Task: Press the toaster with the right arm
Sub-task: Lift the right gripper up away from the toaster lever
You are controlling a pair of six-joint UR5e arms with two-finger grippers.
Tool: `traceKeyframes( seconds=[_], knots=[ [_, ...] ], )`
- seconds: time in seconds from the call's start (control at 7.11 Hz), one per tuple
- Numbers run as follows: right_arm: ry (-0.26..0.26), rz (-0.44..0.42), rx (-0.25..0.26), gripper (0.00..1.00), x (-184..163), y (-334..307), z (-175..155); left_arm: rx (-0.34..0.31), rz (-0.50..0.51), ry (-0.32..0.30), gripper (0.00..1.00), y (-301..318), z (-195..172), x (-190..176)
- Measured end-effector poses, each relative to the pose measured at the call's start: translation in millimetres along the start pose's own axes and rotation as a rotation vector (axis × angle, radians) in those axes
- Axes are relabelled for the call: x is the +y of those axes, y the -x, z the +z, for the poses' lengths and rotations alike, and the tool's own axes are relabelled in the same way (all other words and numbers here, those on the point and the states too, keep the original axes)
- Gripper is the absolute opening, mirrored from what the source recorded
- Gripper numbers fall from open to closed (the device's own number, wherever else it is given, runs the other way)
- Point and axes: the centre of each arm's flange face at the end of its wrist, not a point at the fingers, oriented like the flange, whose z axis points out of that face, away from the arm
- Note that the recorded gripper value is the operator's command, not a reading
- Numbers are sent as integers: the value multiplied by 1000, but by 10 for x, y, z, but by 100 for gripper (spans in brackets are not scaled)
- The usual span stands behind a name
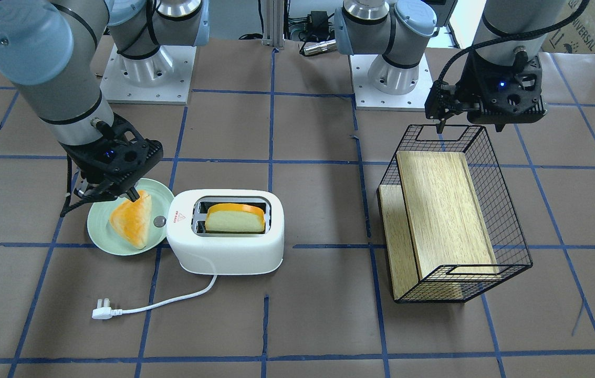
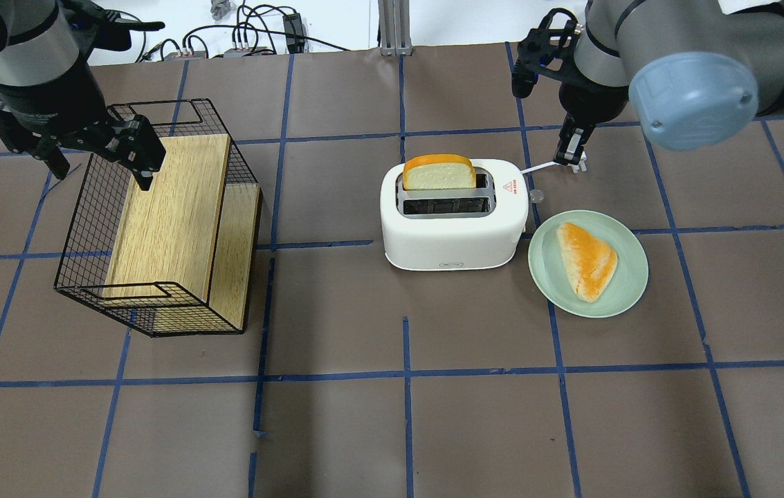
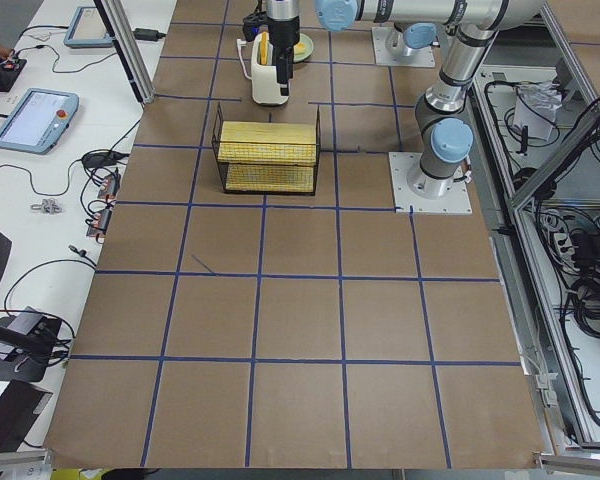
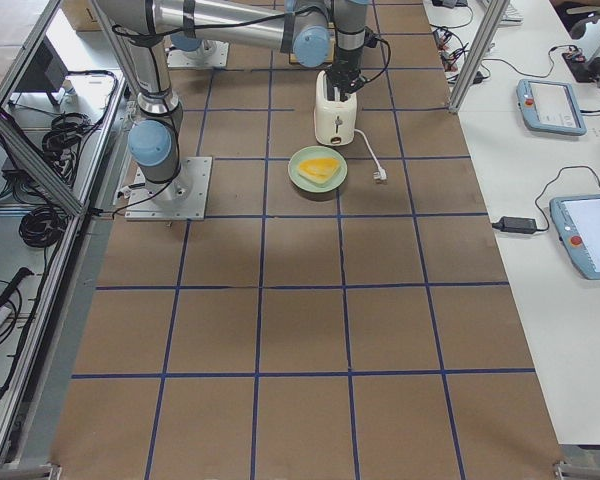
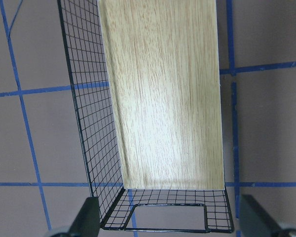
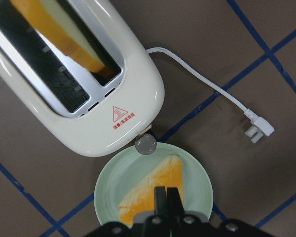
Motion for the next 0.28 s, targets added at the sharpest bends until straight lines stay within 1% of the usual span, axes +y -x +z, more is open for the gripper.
traceKeyframes(
  seconds=[0.14,0.28],
  knots=[
    [7,203,-6,21,41,44,-107,0,0,0,100,0,0,0],
    [21,414,-16,31,91,78,-175,0,0,0,100,0,0,0]
  ],
)
